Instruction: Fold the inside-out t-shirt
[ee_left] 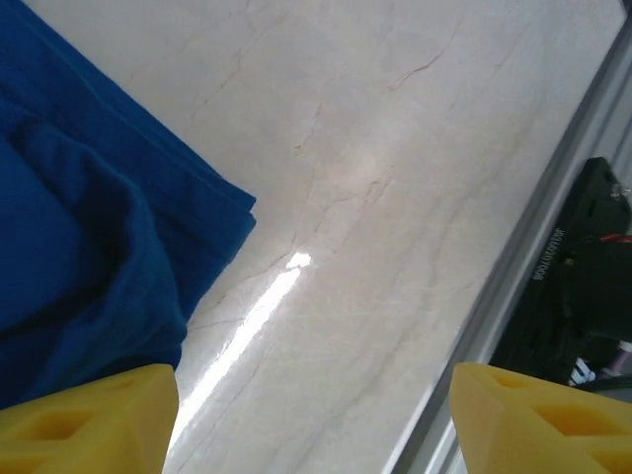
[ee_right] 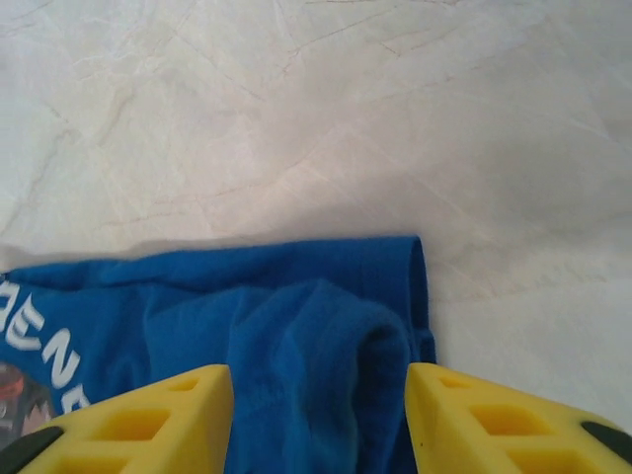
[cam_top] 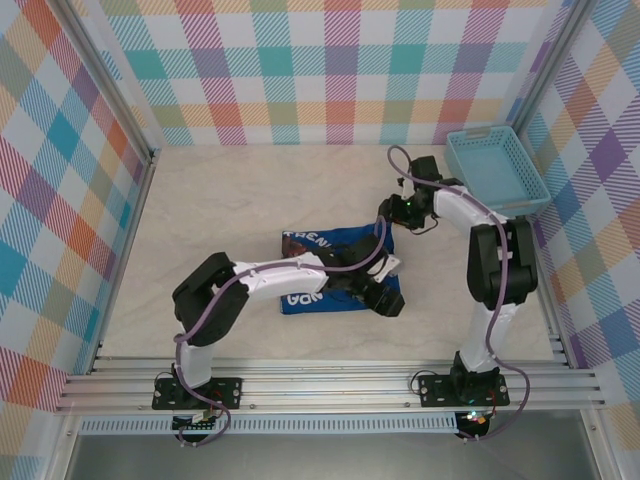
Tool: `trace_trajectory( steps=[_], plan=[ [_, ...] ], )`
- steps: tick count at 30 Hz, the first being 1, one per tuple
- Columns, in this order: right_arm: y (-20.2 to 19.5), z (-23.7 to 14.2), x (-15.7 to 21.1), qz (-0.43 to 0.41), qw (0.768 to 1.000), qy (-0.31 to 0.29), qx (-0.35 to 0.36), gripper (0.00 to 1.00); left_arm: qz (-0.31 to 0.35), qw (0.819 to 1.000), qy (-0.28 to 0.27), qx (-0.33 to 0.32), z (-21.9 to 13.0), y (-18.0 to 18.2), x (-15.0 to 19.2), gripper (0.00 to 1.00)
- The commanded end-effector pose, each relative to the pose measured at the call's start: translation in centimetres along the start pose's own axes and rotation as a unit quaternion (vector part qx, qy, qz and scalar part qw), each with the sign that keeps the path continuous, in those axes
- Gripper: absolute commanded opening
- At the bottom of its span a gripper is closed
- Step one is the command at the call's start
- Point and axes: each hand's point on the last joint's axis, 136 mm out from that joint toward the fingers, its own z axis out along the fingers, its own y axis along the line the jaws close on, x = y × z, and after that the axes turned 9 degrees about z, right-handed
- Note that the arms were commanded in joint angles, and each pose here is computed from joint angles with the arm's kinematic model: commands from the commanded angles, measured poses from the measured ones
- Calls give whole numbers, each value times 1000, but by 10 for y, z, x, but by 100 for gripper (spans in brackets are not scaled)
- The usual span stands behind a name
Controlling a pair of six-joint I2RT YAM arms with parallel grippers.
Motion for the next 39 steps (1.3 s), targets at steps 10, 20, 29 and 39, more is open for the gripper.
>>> trace_trajectory(
  steps=[10, 20, 29, 39],
  plan=[
    [7, -38, 157, -1, 998, 65, -21, 67, -154, 964, -125, -176, -145, 122, 11, 77],
    [-25, -10, 153, -44, 987, 36, 150, 70, -207, 956, -74, -194, -117, 162, 35, 77],
    [-76, -34, 166, 13, 981, 44, 188, 53, -203, 955, -18, -215, -105, 172, 71, 77],
    [-9, -55, 160, 8, 999, 22, 42, 52, -160, 960, -63, -221, -122, 172, 28, 77]
  ],
)
